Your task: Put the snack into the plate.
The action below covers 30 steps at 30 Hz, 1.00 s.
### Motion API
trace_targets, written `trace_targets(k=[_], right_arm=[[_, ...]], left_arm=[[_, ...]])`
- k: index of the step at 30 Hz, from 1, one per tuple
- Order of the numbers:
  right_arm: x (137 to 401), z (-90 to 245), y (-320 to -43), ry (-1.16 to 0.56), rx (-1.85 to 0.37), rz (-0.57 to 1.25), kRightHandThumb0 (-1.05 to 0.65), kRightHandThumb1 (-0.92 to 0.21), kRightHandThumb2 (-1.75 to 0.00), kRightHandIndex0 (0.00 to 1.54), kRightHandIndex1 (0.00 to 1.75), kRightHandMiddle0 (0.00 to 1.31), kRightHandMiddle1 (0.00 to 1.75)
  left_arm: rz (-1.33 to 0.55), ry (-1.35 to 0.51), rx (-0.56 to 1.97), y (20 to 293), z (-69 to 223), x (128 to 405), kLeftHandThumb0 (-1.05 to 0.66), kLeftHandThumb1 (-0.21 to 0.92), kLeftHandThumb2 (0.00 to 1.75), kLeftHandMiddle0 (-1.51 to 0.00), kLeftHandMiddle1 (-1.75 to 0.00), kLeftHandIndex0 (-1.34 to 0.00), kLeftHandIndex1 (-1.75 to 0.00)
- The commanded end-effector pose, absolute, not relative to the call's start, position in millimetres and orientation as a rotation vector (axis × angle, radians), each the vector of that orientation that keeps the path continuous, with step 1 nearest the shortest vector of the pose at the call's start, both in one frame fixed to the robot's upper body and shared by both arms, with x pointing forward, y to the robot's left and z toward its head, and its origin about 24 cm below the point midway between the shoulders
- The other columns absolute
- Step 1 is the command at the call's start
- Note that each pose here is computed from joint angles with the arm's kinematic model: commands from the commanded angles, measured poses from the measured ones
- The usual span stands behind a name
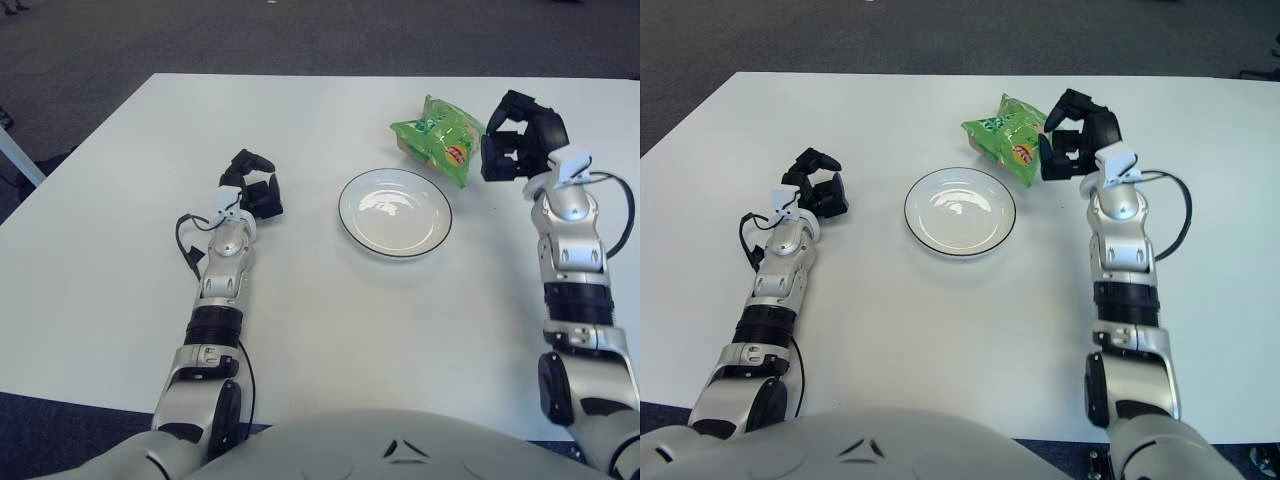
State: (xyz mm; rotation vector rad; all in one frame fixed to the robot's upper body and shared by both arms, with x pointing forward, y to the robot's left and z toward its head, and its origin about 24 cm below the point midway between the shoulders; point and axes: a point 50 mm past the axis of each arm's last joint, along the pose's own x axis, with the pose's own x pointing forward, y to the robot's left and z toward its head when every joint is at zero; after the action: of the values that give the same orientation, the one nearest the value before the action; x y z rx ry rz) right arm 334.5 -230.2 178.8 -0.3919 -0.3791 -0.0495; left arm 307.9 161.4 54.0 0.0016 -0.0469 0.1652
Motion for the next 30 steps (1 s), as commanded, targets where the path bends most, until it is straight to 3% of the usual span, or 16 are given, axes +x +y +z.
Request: trace_targets(k=[1, 15, 23, 30], right_arm=[[344, 191, -228, -0.421, -0.45, -0.039, -0.48, -0.31, -1.32, 1.21, 1.75, 0.61, 1.75], [373, 230, -214, -0.509, -0.519, -0.009, -0.46, -0.37, -1.25, 1.18, 1.75, 0.57, 1.75], [392, 243, -190, -0.531, -0.481, 0.042, -0.46, -0.38, -1.24, 1.12, 1.75, 0.56, 1.75], [399, 250, -182, -0.533, -0.584, 0.06, -0.43, -0.46, -1.13, 1.03, 1.75, 0.49, 1.75]], left_arm=[[0.193, 0.177, -0.014, 160, -4, 275, -0.49, 0.29, 1.35, -1.34, -1.75, -0.63, -1.75], [0.201, 0.193, -0.015, 160, -4, 274, -0.5, 0.28, 1.36, -1.33, -1.75, -0.64, -1.75], [0.199, 0.194, -0.016, 162, -4, 272, -0.5, 0.27, 1.37, -1.33, -1.75, -0.65, -1.75], [0.197, 0.199, -0.017, 162, -4, 270, -0.5, 0.28, 1.36, -1.32, -1.75, -0.64, -1.75]])
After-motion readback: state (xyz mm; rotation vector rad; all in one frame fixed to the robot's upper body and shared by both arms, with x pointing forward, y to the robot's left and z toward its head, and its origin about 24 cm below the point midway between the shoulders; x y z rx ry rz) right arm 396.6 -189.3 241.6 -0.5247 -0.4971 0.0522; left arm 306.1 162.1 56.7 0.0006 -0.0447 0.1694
